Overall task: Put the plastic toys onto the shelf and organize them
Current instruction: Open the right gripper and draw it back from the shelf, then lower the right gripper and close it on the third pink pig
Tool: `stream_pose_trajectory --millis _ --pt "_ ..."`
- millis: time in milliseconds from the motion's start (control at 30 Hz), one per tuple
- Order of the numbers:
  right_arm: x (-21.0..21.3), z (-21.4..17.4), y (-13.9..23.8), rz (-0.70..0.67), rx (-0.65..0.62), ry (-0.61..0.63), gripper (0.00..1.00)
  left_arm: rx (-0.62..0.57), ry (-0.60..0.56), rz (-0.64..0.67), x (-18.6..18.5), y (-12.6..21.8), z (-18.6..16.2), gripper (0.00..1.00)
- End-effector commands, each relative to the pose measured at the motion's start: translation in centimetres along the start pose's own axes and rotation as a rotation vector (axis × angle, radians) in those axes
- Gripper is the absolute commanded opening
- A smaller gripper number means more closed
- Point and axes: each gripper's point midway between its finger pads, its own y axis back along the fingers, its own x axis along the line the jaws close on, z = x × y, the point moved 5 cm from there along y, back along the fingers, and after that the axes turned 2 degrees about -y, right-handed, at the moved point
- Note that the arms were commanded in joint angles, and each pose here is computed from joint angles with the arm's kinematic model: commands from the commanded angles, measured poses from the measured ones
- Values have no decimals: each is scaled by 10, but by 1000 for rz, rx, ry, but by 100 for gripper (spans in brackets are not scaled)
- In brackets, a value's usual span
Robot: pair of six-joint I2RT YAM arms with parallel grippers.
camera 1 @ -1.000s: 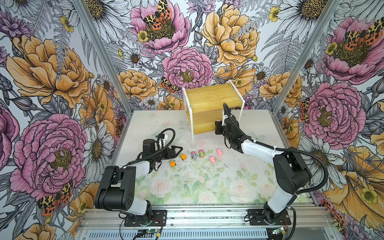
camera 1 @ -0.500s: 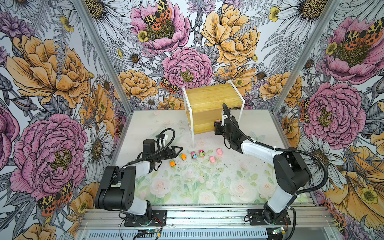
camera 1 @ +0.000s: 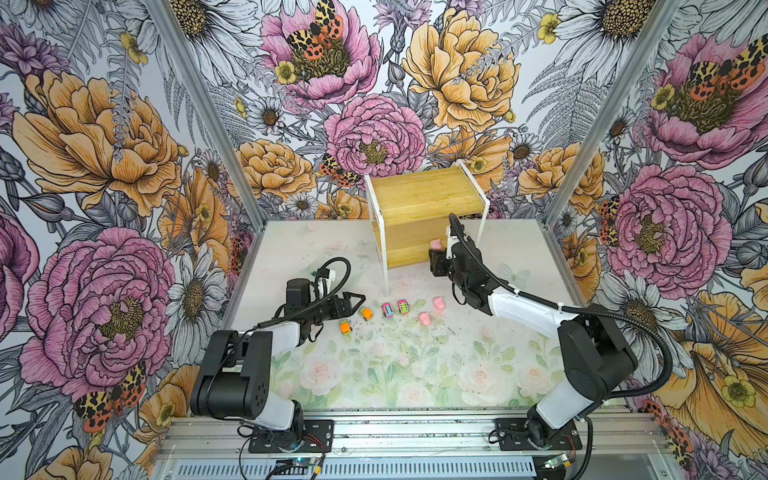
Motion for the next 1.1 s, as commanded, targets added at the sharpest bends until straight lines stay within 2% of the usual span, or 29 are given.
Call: stream_pose_trajectory --millis 0,133,267,533,700,1067 --pt "-1 -22 17 20 89 44 56 -5 -6 7 3 1 4 99" --pt "-3 -46 38 94 137 105 57 -3 -7 7 3 0 4 99" --pt "-17 -74 54 89 160 118 57 -5 -9 8 2 1 4 99" --pt "-32 -130 51 114 221 91 56 -2 -11 -1 0 1 4 99" --pt "-33 -146 40 113 250 107 56 7 -8 -12 0 0 1 99" --pt "-33 -152 20 96 266 146 56 18 -15 -40 -1 -1 -1 99"
